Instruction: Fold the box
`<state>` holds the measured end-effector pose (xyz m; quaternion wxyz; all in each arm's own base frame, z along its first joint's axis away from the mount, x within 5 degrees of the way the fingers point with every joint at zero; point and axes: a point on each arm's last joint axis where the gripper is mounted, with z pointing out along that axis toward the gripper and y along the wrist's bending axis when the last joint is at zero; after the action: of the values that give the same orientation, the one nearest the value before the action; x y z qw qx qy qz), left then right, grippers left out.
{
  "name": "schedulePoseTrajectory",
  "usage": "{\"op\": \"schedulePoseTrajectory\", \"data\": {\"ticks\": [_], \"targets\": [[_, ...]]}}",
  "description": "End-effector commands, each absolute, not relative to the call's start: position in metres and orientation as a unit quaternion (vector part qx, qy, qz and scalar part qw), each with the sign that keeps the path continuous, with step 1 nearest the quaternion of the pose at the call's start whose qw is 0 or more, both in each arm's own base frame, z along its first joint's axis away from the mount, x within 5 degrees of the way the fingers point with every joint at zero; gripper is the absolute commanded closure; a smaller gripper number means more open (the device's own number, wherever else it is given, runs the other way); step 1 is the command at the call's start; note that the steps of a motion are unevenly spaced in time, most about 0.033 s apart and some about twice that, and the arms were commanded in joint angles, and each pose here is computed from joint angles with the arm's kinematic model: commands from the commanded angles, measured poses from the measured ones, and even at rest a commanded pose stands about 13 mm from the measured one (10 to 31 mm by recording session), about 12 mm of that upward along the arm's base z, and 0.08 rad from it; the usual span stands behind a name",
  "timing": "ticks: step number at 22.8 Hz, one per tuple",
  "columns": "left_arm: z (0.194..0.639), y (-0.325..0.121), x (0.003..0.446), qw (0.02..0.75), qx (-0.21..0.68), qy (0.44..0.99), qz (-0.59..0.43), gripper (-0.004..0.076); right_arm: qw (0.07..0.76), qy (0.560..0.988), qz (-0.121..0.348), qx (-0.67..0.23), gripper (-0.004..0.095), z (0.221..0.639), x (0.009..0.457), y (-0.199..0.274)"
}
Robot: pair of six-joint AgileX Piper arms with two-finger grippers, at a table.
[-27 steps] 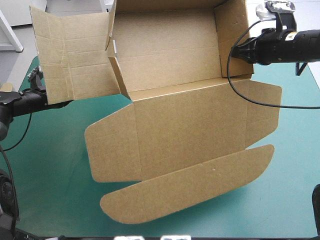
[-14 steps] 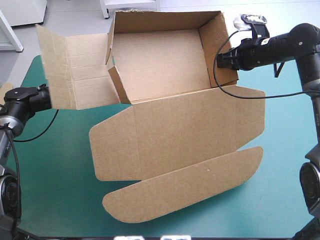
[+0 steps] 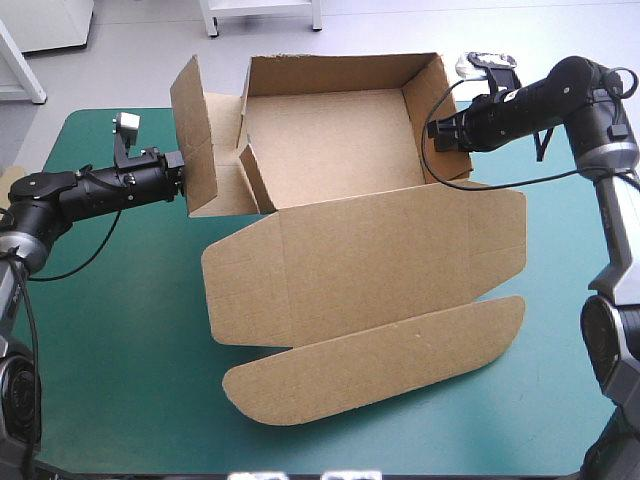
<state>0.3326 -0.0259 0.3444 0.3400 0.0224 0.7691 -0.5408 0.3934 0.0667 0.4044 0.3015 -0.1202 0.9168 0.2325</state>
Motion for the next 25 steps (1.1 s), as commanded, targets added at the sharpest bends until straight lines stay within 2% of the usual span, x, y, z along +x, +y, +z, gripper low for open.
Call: {"op": "schedulePoseTrajectory", "data": {"ticks": [1,14,16,17,19,20,21,22,24,25], "targets": [[0.387,-0.034,0.321,0.384,0.052,0.731,-0.562,0.0732,0.353,0.892,0.257,-0.115,0.0919,0.433,0.383,0.069],[0.426,-0.065,0.320,0.382,0.097,0.748,-0.535,0.0732,0.335,0.905,0.239,-0.109,0.0919,0.416,0.395,0.067],[0.430,-0.067,0.319,0.386,0.103,0.744,-0.535,0.0710,0.332,0.906,0.239,-0.110,0.0919,0.415,0.396,0.067],[0.431,-0.067,0.319,0.387,0.103,0.744,-0.535,0.0685,0.331,0.906,0.239,-0.110,0.0919,0.415,0.395,0.067],[0.432,-0.067,0.321,0.393,0.097,0.742,-0.534,0.0580,0.329,0.907,0.239,-0.109,0.0919,0.415,0.395,0.067],[0.432,-0.067,0.321,0.394,0.096,0.742,-0.534,0.0460,0.327,0.908,0.238,-0.113,0.0919,0.414,0.395,0.070],[0.432,-0.067,0.321,0.394,0.096,0.742,-0.534,0.0388,0.326,0.909,0.233,-0.115,0.0919,0.414,0.394,0.070],[0.432,-0.067,0.321,0.394,0.092,0.742,-0.534,0.0273,0.323,0.911,0.225,-0.121,0.0919,0.413,0.394,0.075],[0.432,-0.066,0.322,0.394,0.084,0.743,-0.535,0.0200,0.321,0.912,0.221,-0.128,0.0919,0.412,0.393,0.080],[0.432,-0.067,0.322,0.391,0.079,0.743,-0.537,0.0192,0.321,0.911,0.223,-0.129,0.0919,0.412,0.392,0.083]]}}
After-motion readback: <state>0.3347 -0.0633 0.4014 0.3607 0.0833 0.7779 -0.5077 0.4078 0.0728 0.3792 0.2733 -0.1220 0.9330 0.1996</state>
